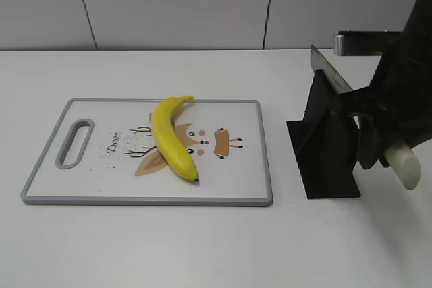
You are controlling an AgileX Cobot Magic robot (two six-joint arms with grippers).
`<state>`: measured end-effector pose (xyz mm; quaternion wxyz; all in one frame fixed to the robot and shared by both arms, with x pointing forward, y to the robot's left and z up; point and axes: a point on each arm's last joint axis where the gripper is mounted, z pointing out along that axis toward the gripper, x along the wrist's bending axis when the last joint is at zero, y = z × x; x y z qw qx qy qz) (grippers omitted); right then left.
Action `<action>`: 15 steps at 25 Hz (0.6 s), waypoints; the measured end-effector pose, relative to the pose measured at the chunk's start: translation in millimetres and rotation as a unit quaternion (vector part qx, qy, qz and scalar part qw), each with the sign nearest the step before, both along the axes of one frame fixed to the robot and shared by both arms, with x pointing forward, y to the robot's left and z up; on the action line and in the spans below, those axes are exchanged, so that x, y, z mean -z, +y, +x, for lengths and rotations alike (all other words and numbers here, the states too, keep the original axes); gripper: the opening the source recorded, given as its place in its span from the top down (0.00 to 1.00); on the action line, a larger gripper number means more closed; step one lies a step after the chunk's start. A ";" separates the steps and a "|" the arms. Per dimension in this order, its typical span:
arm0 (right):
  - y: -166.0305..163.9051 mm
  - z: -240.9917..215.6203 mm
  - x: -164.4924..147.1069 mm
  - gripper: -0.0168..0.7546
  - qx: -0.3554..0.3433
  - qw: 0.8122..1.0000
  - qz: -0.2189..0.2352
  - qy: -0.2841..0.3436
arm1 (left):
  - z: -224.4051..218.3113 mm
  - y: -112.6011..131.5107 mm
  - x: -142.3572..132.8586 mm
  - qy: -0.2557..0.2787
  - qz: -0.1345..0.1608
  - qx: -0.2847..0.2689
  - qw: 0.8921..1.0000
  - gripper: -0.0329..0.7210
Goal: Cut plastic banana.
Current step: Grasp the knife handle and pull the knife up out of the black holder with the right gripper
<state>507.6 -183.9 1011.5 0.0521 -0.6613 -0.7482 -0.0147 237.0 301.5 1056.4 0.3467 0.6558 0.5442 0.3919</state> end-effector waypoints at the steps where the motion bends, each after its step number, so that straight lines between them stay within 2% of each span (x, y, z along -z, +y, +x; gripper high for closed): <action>1: -0.6 -1.5 -3.8 0.73 0.000 1.000 0.002 -0.006 | 0.0 0.0 0.0 0.000 0.000 0.000 1.000 0.22; 12: -10.0 -17.3 -51.9 0.74 -0.017 0.995 0.017 -0.093 | 0.0 0.0 0.0 0.000 0.000 0.000 1.000 0.22; 15: -9.9 -15.5 -60.8 0.74 -0.054 0.992 0.017 -0.113 | 0.0 0.0 0.0 0.000 0.000 0.000 1.000 0.22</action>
